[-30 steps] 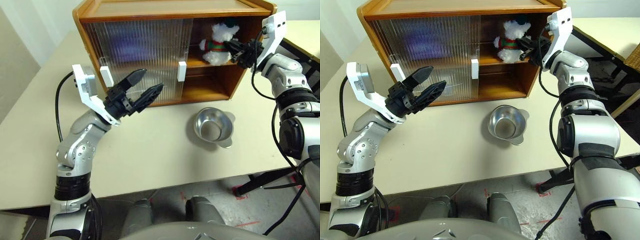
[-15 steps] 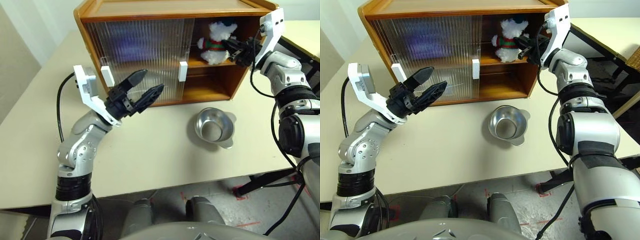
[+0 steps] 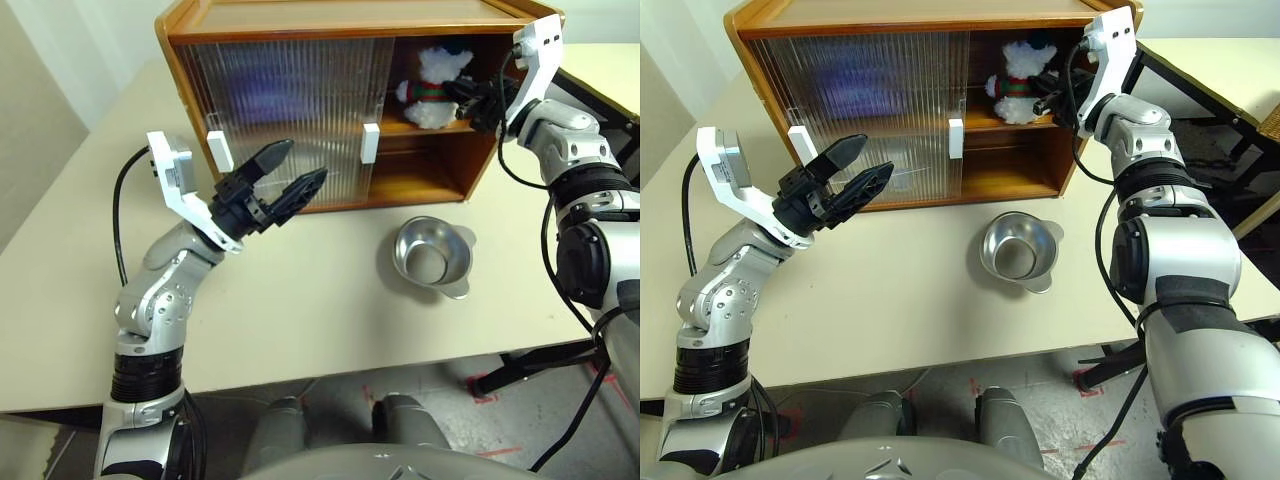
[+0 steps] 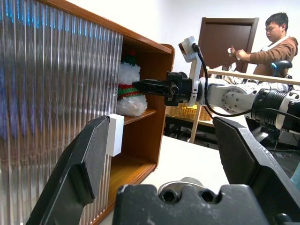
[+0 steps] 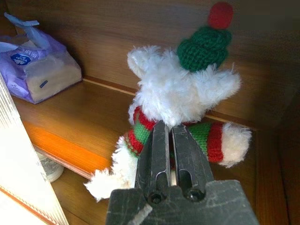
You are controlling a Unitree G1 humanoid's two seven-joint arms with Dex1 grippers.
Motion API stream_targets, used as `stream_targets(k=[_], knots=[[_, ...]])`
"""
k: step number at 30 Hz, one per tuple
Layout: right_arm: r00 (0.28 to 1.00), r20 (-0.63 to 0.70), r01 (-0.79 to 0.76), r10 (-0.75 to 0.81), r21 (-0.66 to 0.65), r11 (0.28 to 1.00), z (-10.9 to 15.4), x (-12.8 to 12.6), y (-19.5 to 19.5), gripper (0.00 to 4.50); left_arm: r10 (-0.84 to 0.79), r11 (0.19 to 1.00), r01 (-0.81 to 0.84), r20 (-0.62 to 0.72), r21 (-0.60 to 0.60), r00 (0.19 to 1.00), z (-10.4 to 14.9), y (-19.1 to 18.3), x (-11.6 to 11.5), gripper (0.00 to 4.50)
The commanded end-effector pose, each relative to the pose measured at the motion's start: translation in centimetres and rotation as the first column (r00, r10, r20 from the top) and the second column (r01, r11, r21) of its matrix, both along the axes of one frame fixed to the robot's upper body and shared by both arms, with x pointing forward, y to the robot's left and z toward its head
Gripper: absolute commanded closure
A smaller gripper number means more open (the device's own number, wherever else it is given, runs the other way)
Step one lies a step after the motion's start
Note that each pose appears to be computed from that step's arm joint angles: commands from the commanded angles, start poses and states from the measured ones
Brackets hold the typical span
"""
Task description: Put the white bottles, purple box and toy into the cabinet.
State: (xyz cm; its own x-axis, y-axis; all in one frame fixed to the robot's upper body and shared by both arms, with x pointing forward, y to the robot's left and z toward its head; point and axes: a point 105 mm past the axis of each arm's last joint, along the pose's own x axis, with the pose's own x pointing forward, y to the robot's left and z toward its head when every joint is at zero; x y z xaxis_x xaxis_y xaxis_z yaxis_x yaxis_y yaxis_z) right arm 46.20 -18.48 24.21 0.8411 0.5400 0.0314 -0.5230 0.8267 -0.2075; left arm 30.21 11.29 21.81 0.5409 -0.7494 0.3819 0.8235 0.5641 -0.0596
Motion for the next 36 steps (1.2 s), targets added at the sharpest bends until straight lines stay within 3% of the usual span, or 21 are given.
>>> stream_targets(k=[1, 4, 5, 8, 17, 29, 36], knots=[[0.999, -0.053, -0.002, 0.001, -0.032, 0.999, -1.2, 0.2, 0.4, 4.49, -0.006, 1.000, 0.006, 0.008, 0.002, 1.000, 0.0, -0.2, -0.4, 0.00], [0.999, -0.031, 0.017, -0.019, -0.055, 0.998, -0.9, 0.3, 0.2, 4.49, -0.005, 1.000, 0.005, 0.007, 0.000, 1.000, 0.0, -0.2, -0.4, 0.00], [0.999, -0.022, 0.028, -0.030, -0.064, 0.998, -0.7, 0.3, 0.1, 4.23, -0.005, 1.000, 0.005, 0.006, 0.000, 1.000, 0.0, -0.2, -0.4, 0.00], [0.999, -0.009, 0.040, -0.041, -0.067, 0.997, -0.4, 0.3, 0.0, 3.33, -0.007, 1.000, 0.007, 0.005, -0.003, 1.000, 0.0, -0.3, -0.4, 0.00], [0.997, 0.062, 0.047, -0.044, -0.059, 0.997, 1.8, 0.2, -0.4, 0.03, -0.026, 1.000, 0.026, 0.001, -0.009, 1.000, -0.1, -0.7, -0.4, 0.00], [0.987, 0.158, -0.013, 0.018, -0.031, 0.999, 5.1, -0.5, -0.1, 0.03, -0.040, 0.999, 0.040, -0.006, -0.016, 0.999, -0.3, -1.1, -0.5, 0.00], [0.984, 0.144, -0.107, 0.104, 0.012, 0.994, 3.7, -2.3, -0.1, 0.03, -0.040, 0.999, 0.040, -0.009, -0.013, 0.999, -0.4, -0.9, -0.5, 0.00]])
